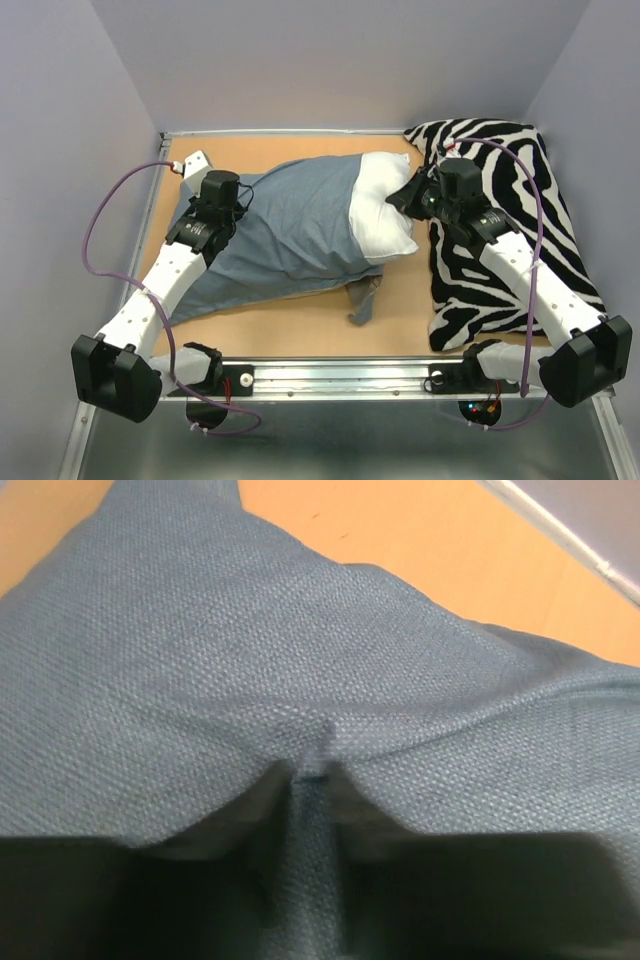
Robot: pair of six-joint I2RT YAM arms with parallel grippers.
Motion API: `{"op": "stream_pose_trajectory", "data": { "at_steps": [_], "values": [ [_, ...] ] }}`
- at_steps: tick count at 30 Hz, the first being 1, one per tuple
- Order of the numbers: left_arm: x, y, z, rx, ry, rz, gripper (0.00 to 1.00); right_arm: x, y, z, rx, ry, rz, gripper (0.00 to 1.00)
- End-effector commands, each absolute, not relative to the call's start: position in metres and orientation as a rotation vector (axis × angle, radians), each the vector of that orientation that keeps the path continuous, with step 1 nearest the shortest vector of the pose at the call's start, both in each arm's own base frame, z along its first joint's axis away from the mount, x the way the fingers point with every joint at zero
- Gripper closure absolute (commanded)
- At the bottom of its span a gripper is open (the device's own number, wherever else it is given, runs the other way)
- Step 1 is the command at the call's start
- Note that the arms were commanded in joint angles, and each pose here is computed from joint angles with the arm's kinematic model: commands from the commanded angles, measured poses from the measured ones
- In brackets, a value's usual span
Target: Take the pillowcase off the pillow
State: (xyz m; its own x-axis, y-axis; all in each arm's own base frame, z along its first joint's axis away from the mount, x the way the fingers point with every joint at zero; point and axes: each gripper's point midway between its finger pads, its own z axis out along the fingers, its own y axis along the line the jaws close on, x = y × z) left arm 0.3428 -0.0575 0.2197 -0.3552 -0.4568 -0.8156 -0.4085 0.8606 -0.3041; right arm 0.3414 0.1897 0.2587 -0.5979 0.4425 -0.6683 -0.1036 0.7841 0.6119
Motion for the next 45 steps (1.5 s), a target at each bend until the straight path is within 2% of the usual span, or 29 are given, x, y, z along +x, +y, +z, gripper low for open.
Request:
{"op": "stream_pose_trajectory", "data": {
  "at_steps": [1, 3, 12, 21, 24, 27, 29, 30, 32, 34, 38, 39, 45],
  "values": [
    [0.353, -0.053, 0.23, -0.637, 1.947, -0.085, 0.86, 0.341, 0.193, 0.33, 0.187, 1.904, 0.841, 1.0],
    [0.354, -0.045, 0.238, -0.663, 1.918, -0.069, 1.0, 0.34, 0.192, 0.336, 0.182, 1.894, 0.839, 0.99],
    [0.378, 0.016, 0.273, -0.807, 1.778, 0.066, 1.0, 0.341, 0.174, 0.409, 0.214, 1.767, 0.783, 1.0],
    [0.401, 0.096, 0.258, -0.989, 1.701, 0.216, 1.0, 0.331, 0.149, 0.504, 0.248, 1.625, 0.711, 0.99],
    [0.426, 0.076, 0.252, -0.91, 1.754, 0.031, 1.0, 0.329, 0.159, 0.515, 0.198, 1.625, 0.756, 0.99],
    [0.444, 0.027, 0.253, -0.734, 1.844, -0.224, 1.0, 0.334, 0.166, 0.502, 0.177, 1.662, 0.761, 0.99],
    [0.441, 0.001, 0.258, -0.676, 1.867, -0.335, 0.82, 0.341, 0.174, 0.487, 0.152, 1.707, 0.771, 0.99],
    [0.434, -0.011, 0.252, -0.671, 1.889, -0.396, 0.62, 0.342, 0.177, 0.485, 0.144, 1.716, 0.778, 0.99],
    [0.417, -0.037, 0.272, -0.6, 1.848, -0.475, 0.49, 0.345, 0.183, 0.482, 0.127, 1.726, 0.795, 0.99],
    [0.4, -0.055, 0.265, -0.56, 1.865, -0.512, 0.43, 0.352, 0.187, 0.48, 0.119, 1.738, 0.796, 0.99],
    [0.36, -0.091, 0.28, -0.459, 1.842, -0.612, 0.39, 0.36, 0.194, 0.488, 0.095, 1.73, 0.809, 1.0],
    [0.352, -0.102, 0.274, -0.435, 1.86, -0.64, 0.26, 0.36, 0.194, 0.493, 0.088, 1.719, 0.814, 0.99],
    [0.332, -0.12, 0.27, -0.458, 1.874, -0.729, 0.27, 0.365, 0.197, 0.492, 0.093, 1.725, 0.819, 0.99]
  ]
}}
